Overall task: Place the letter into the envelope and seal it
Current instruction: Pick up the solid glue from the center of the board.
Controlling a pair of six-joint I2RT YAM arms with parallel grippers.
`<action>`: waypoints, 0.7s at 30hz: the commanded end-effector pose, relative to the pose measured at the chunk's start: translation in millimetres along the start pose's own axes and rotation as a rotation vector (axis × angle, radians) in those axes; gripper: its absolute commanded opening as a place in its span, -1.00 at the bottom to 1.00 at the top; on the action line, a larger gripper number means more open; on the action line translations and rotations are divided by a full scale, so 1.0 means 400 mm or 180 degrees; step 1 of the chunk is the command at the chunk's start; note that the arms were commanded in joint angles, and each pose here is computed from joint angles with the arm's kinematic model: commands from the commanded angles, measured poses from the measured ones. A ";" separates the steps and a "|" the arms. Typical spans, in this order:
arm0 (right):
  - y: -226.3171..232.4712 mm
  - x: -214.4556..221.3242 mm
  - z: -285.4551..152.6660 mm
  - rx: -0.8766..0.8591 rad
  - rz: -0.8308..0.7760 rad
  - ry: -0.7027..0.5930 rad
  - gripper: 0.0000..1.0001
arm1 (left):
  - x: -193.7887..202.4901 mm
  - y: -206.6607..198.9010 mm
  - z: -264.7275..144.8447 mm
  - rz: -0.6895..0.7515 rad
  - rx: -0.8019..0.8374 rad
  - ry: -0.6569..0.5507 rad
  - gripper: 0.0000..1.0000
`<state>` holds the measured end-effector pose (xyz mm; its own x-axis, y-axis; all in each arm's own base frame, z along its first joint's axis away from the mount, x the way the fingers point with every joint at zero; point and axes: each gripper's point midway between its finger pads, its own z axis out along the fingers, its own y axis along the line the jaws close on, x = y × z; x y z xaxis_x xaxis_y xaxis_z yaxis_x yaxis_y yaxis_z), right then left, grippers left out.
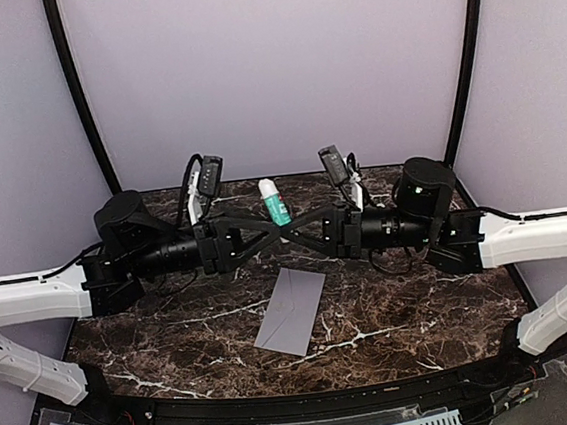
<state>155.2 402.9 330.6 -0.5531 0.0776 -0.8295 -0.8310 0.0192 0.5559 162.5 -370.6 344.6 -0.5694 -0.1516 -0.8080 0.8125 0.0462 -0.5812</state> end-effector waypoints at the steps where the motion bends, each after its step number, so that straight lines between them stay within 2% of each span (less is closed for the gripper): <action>1: 0.107 -0.019 0.002 -0.0592 -0.0217 -0.0084 -0.70 | -0.065 -0.060 0.009 0.0274 0.0269 -0.0278 0.45; 8: 0.114 -0.005 0.007 -0.0695 -0.0205 -0.0015 -0.71 | -0.083 -0.085 0.010 0.0249 0.0454 -0.0406 0.40; 13: 0.111 -0.003 0.016 -0.0693 -0.0203 0.0022 -0.73 | -0.087 -0.095 0.011 0.0230 0.0522 -0.0411 0.22; 19: 0.104 0.000 0.021 -0.0669 -0.0172 0.0032 -0.74 | -0.083 -0.099 0.012 0.0197 0.0563 -0.0385 -0.40; 20: 0.104 -0.001 0.021 -0.0668 -0.0164 0.0030 -0.72 | -0.084 -0.100 0.011 0.0187 0.0567 -0.0387 -0.56; 21: 0.104 -0.002 0.019 -0.0660 -0.0163 0.0023 -0.67 | -0.084 -0.102 0.011 0.0187 0.0576 -0.0382 -0.63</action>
<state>125.4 411.4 338.3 -0.5315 0.0368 -0.8463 -0.8402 -0.1500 0.5211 158.4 -375.1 373.0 -0.5368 -0.2399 -0.8089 0.8398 -0.0591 -0.5397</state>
